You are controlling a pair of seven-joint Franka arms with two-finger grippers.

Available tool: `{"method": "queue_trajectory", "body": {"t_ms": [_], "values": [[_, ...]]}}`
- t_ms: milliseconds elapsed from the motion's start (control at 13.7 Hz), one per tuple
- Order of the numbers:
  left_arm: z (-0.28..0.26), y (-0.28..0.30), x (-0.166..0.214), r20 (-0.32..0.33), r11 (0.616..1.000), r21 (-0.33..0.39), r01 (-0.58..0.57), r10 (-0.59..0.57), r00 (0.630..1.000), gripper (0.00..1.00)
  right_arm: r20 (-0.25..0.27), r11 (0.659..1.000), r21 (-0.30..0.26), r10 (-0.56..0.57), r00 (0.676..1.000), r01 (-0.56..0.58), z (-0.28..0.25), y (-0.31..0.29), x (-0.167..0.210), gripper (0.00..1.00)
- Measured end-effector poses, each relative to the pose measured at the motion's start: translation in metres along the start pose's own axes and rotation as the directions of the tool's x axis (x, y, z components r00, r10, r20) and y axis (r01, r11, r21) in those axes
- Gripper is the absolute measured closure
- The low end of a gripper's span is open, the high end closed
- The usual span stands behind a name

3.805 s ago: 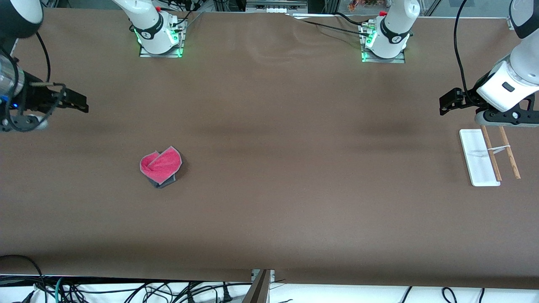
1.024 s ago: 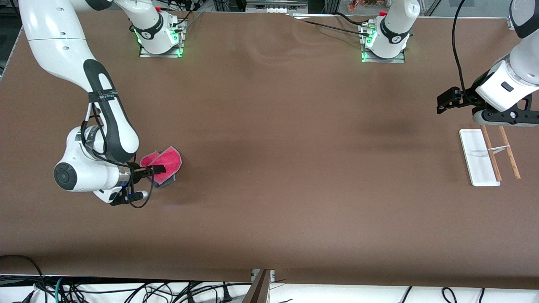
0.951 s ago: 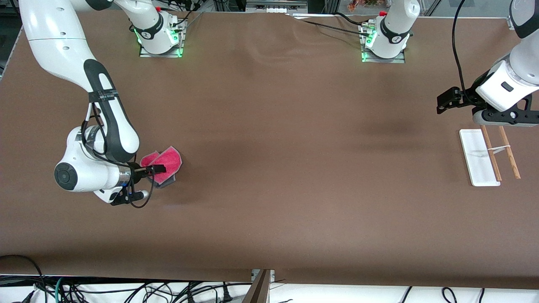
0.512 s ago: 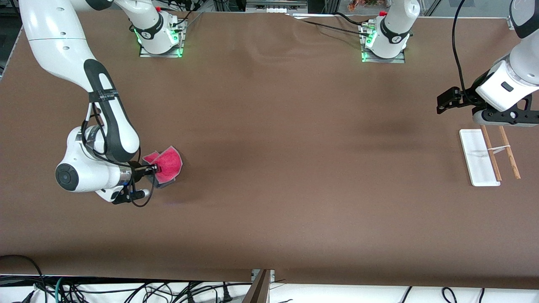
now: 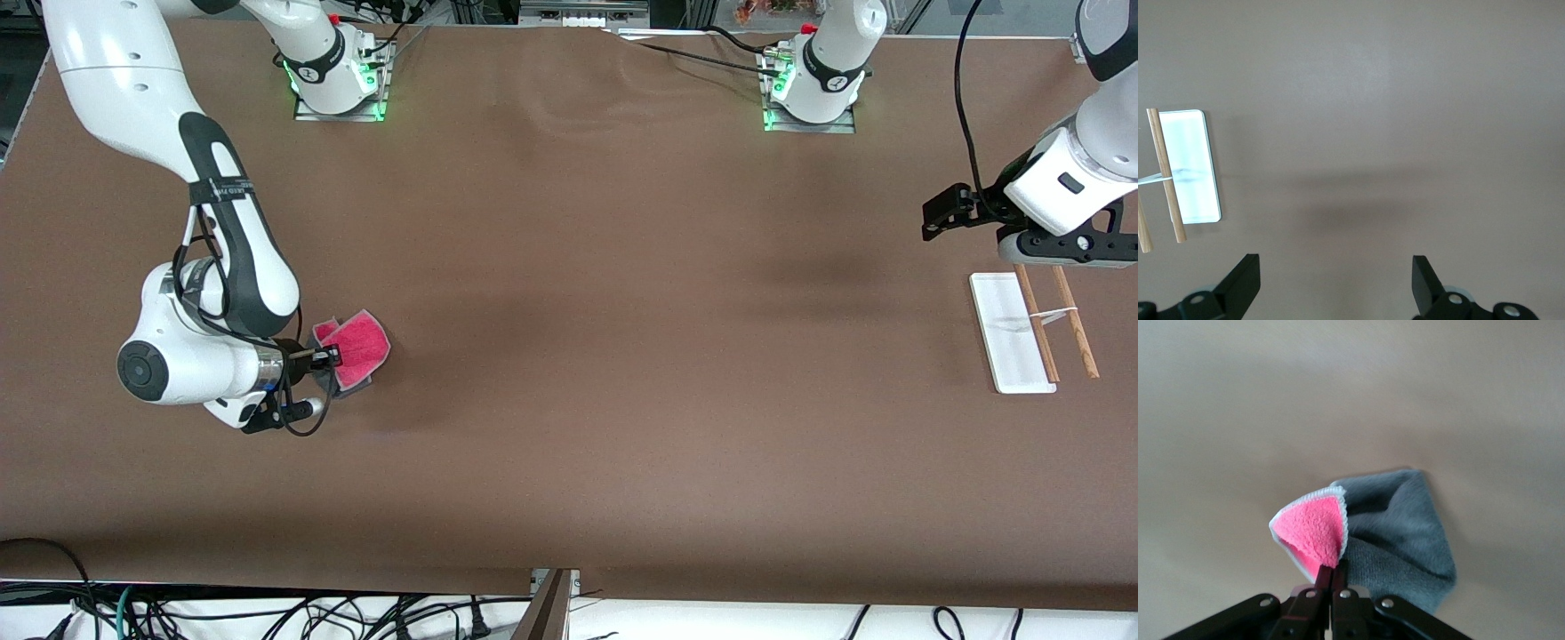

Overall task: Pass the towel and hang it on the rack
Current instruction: 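Close the right gripper on the towel corner, then lift the towel with the right gripper while the left gripper approaches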

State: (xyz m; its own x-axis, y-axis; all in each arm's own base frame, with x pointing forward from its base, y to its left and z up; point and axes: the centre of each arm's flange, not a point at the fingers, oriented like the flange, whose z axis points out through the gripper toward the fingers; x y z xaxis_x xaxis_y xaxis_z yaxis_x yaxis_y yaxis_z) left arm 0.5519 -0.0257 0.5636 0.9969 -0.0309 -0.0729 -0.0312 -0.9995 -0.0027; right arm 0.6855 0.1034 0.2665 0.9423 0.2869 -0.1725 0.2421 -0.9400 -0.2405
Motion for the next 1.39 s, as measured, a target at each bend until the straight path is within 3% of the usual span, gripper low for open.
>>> {"method": "queue_trajectory", "body": {"t_ms": [366, 585, 1098, 1390], "values": [[0.0, 0.0, 0.0, 0.002, 1.0, 0.0, 0.0, 0.0, 1.0, 0.0, -0.094, 0.989, -0.042, -0.146, 0.985, 0.142, -0.077, -0.105, -0.008, 0.98], [0.0, 0.0, 0.0, 0.002, 1.0, 0.0, 0.0, 0.0, 1.0, 0.0, -0.128, 0.972, -0.035, -0.233, 0.964, 0.231, -0.112, -0.167, -0.017, 0.98], [0.0, 0.008, 0.001, 0.002, 1.0, -0.015, -0.01, 0.01, 1.0, 0.0, -0.206, 0.984, 0.037, -0.164, 0.965, 0.175, -0.142, -0.311, -0.036, 0.98], [0.015, 0.029, 0.009, 0.035, 0.987, -0.157, -0.01, 0.015, 0.999, 0.0, -0.256, 0.99, 0.068, -0.105, 0.961, 0.126, -0.136, -0.365, -0.044, 0.98]]}}
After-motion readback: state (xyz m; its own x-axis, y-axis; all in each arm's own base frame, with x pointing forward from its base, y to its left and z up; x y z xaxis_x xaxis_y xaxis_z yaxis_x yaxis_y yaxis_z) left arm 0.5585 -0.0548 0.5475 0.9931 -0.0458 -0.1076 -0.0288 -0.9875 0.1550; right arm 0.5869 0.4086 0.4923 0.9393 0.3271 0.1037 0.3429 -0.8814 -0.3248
